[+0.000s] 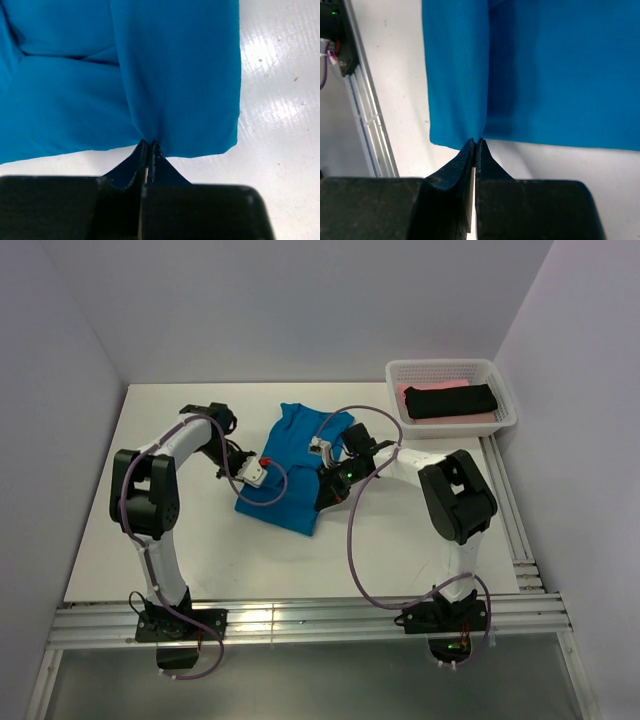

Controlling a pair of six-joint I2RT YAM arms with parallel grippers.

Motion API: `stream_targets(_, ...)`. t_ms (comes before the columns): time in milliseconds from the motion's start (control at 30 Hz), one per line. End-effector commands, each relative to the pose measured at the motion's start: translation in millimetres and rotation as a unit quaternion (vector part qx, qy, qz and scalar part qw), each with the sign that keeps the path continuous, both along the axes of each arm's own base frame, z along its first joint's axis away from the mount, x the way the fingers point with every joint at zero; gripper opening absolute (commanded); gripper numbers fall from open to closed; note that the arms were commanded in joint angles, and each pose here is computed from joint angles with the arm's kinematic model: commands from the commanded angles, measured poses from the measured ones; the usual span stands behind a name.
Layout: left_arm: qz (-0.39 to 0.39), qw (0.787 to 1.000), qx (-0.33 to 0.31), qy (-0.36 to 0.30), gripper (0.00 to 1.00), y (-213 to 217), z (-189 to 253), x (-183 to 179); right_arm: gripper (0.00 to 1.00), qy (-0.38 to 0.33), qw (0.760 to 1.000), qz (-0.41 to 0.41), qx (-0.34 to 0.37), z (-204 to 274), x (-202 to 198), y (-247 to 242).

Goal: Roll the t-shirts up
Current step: Roll the tshirt

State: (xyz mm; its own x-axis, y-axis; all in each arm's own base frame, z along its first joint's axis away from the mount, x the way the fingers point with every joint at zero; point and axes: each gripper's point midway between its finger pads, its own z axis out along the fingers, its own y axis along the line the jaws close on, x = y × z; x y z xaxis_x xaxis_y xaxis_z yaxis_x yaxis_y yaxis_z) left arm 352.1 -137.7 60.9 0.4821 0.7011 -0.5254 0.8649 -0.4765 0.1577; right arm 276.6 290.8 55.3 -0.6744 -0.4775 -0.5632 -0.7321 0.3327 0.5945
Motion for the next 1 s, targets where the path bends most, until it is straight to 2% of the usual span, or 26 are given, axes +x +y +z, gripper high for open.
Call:
stream_targets(0, 0.009, 1.000, -0.004, -0.017, 0.00, 1, 5, 16, 0.00, -0.014, 1.000, -0.014, -0.007, 2, 17, -2)
stream_targets(333, 0.022, 0.999, 0.002, -0.037, 0.00, 3, -17, 28, 0.00, -0.018, 0.998, -0.048, -0.039, -9, 34, -8)
stream_targets(733, 0.032, 0.998, -0.005, -0.048, 0.02, 1, -21, 38, 0.00, -0.028, 0.991, -0.101, -0.078, -18, 52, -15)
stream_targets(900, 0.036, 0.997, -0.004, -0.066, 0.14, 3, -23, 43, 0.04, -0.025, 0.989, -0.118, -0.088, -18, 58, -16)
stream_targets(967, 0.038, 0.997, -0.002, -0.073, 0.25, 4, -23, 41, 0.06, -0.029, 0.987, -0.127, -0.093, -17, 60, -17)
